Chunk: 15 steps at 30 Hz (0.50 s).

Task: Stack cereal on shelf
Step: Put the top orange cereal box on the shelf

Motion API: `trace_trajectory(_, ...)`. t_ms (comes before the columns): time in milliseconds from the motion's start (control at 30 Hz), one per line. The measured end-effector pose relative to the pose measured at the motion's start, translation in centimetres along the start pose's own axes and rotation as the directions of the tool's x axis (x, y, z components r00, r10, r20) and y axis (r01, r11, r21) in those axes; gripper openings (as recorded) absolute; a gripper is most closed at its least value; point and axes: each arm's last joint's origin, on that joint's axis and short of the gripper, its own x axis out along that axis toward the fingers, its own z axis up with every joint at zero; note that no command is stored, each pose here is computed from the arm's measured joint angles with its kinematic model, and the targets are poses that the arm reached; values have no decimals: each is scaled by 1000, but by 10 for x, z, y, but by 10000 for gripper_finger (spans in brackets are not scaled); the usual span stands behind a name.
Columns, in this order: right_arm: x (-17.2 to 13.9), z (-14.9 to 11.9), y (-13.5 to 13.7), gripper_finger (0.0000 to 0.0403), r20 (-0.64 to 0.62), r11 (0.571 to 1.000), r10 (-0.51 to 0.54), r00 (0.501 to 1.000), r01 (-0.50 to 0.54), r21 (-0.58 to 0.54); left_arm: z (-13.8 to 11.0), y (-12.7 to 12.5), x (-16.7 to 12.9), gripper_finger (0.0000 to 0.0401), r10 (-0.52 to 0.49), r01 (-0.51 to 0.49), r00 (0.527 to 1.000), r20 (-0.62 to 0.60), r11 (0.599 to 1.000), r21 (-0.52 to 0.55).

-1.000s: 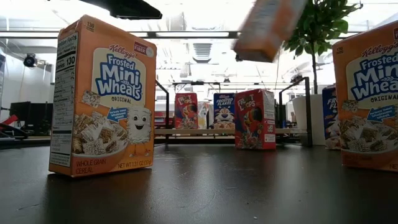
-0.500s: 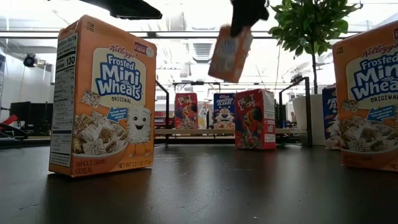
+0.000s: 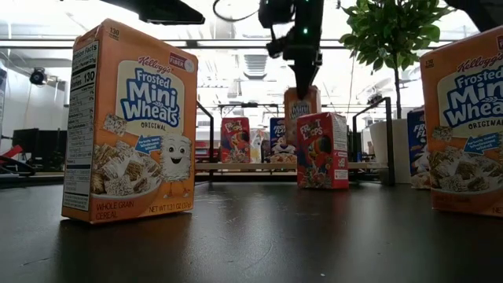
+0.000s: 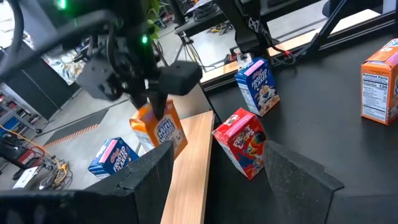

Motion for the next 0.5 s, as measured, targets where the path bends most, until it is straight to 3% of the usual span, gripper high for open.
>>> trace_trajectory(200, 13, 3, -16, 162, 9, 995, 83, 996, -84, 47, 0, 0, 0, 230, 0, 0, 1000, 0, 1000, 0)
trace_trajectory(500, 21, 5, -23, 206, 26, 994, 75, 997, -77, 74, 0, 0, 0, 230, 0, 0, 1000, 0, 1000, 0)
